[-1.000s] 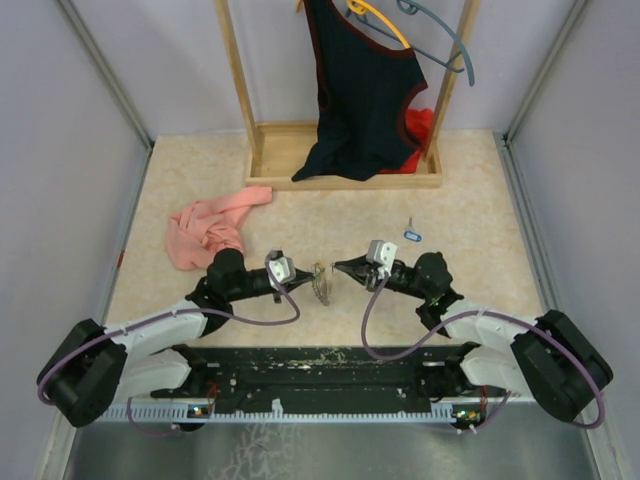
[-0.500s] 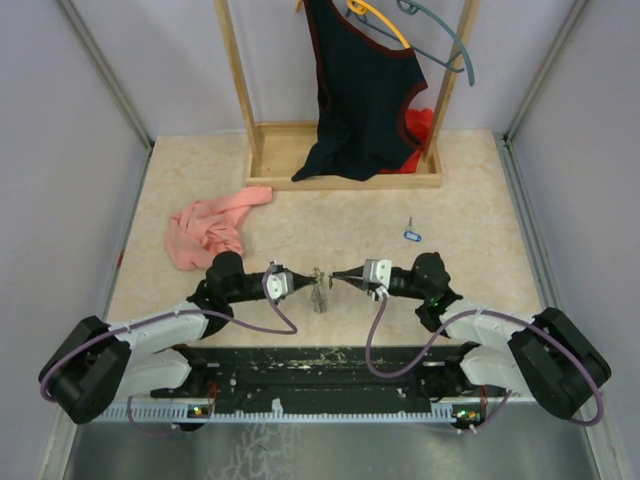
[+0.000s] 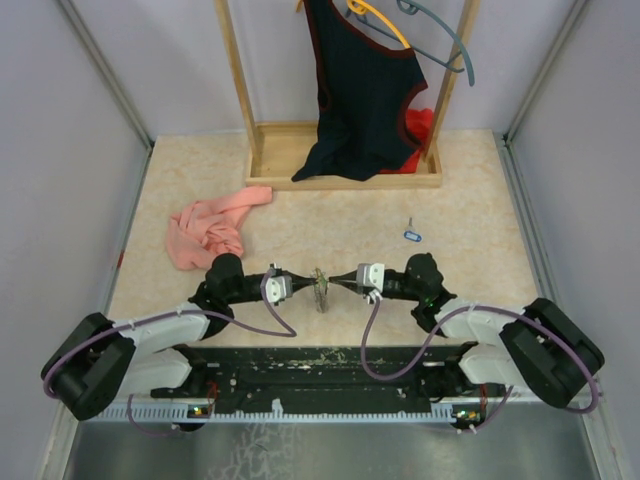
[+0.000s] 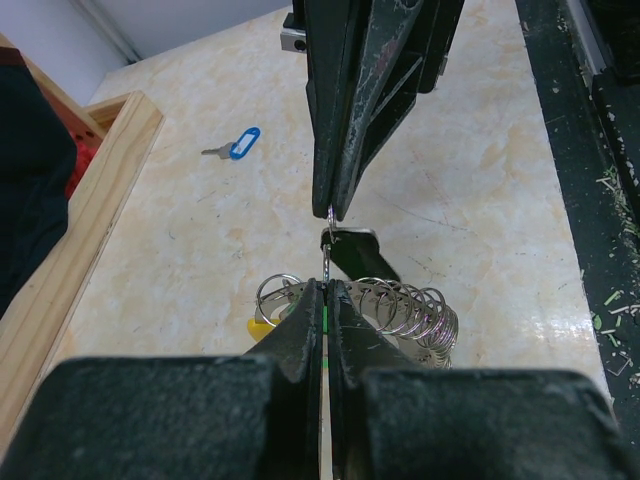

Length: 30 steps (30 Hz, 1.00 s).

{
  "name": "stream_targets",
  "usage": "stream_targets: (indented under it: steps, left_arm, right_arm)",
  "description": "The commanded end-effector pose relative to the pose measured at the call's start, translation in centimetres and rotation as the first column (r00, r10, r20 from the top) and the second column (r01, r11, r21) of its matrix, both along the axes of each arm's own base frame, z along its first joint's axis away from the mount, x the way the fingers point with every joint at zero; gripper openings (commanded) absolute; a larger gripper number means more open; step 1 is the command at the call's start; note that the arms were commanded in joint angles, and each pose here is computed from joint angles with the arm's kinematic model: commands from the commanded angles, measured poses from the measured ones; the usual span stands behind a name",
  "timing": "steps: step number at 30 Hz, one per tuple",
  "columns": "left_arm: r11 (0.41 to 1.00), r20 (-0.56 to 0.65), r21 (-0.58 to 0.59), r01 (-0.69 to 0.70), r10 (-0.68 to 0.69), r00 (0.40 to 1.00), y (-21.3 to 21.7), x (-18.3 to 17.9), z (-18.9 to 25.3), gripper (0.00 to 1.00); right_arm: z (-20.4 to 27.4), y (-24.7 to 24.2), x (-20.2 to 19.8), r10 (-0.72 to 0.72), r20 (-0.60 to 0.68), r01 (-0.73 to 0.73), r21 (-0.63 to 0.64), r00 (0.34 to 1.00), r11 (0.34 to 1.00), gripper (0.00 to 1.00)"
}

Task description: Put the keys on the keyring

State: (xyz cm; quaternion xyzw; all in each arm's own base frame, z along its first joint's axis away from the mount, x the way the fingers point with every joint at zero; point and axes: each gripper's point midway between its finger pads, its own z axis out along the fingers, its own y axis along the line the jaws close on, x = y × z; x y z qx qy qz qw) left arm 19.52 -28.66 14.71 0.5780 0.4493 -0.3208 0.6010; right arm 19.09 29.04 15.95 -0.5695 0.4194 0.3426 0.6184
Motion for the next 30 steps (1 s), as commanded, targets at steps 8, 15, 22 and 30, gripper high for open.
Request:
stream_targets:
  steps: [8, 15, 22, 30]
  left_arm:
    - [0.999, 0.021, -0.029, 0.025, -0.024, 0.999, -0.1, -0.3, 0.6, 0.01]
    - [0.999, 0.023, -0.034, -0.001, 0.002, 1.0, 0.1, 0.1, 0.8, 0.01]
    - [1.0, 0.016, -0.031, -0.001, 0.001, 1.0, 0.1, 0.1, 0.6, 0.01]
    - [0.999, 0.014, -0.035, 0.002, -0.001, 1.0, 0.0, 0.0, 0.7, 0.01]
  right_arm:
    - [3.2, 0.5, 0.8, -0.032, 0.14, 0.019, 0.098, 0.99, 0.995, 0.0]
    - [2.4, 0.7, 0.2, 0.01, 0.119, -0.017, 0.06, 0.993, 0.998, 0.0]
    - [1.8, 0.6, -0.2, 0.021, 0.104, -0.024, 0.026, 0.994, 0.999, 0.0]
    - [2.1, 0.9, -0.4, 0.032, 0.103, -0.036, 0.034, 0.994, 0.999, 0.0]
